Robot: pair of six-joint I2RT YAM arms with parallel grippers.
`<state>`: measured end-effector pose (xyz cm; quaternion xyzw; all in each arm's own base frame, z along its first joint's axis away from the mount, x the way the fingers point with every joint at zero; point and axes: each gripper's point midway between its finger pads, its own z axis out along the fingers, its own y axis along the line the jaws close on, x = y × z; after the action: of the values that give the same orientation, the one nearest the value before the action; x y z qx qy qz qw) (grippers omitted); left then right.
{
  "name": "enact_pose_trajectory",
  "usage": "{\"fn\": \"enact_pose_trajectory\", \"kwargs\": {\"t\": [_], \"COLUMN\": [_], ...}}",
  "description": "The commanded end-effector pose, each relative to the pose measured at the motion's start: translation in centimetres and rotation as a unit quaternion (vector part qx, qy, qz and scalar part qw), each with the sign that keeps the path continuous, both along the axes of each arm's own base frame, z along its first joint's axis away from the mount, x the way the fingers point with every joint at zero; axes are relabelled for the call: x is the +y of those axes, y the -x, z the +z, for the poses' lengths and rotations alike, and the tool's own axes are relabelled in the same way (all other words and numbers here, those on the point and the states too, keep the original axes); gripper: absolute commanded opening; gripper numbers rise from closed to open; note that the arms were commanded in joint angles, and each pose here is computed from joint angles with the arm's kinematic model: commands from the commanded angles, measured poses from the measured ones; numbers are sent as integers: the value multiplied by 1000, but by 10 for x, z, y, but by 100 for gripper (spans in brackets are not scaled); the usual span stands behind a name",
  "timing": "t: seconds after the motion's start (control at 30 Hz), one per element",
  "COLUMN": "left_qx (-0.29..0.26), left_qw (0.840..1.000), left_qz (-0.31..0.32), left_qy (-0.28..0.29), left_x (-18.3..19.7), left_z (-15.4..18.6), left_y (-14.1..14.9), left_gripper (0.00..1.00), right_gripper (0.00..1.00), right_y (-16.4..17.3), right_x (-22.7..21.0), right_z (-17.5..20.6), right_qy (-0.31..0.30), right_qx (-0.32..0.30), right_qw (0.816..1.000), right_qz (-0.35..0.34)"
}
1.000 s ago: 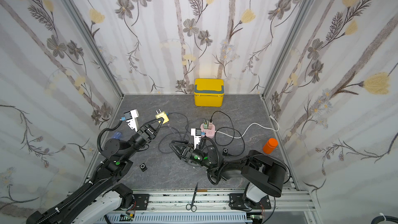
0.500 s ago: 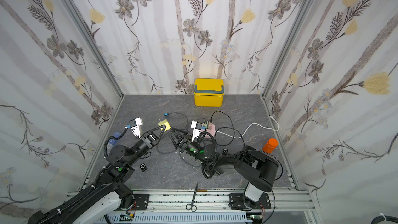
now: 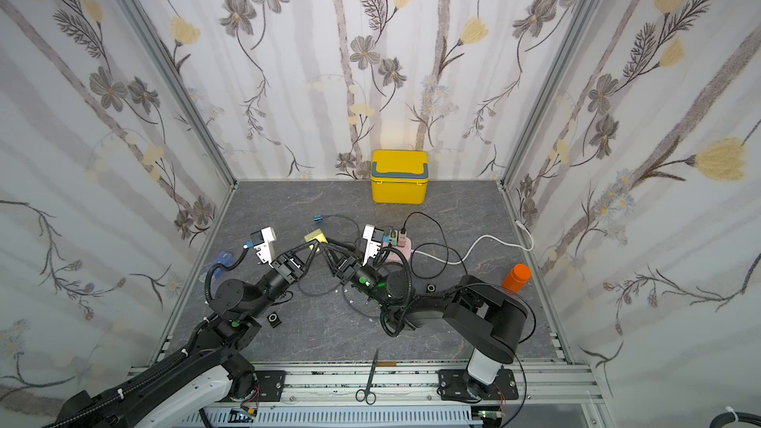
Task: Charge mp3
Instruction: Pick up the plug from the center of the board.
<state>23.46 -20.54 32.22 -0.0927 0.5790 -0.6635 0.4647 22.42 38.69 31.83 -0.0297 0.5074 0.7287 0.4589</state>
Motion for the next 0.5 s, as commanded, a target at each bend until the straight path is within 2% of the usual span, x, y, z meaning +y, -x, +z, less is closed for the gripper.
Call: {"fn": "enact_pose_trajectory", "kwargs": {"t": [0.0,0.17,0.23,0.3,0.4,0.47], "left_qx": [-24,-23,-24,-23,-22,-21], "left_qw": [1000,1000,1000,1000,1000,1000], "left_qz": [5,0,-5,-7,-7,-9], "left_qy": [14,10,8,6,1,-2], "left_x": [3,-1,-4,-5,-8,-10], "left_z": [13,11,11,10,8,8], "left_y": [2,3,3,4,3,2], "left_gripper": [10,11,11,11,16,24], "right_gripper": [41,34,28,18,13,7], "right_y": [22,24,24,26,27,29], "right_x": [-27,-24,-24,-25,-26,-25], "right_z": [50,55,56,59,61,61], "right_qy": [-110,-118,-120,-122,-125,-123], "right_qx": [-56,-53,-54,-57,-58,-60], "right_qw": [992,991,991,990,989,989], "right_qz": [22,39,41,43,48,51]}}
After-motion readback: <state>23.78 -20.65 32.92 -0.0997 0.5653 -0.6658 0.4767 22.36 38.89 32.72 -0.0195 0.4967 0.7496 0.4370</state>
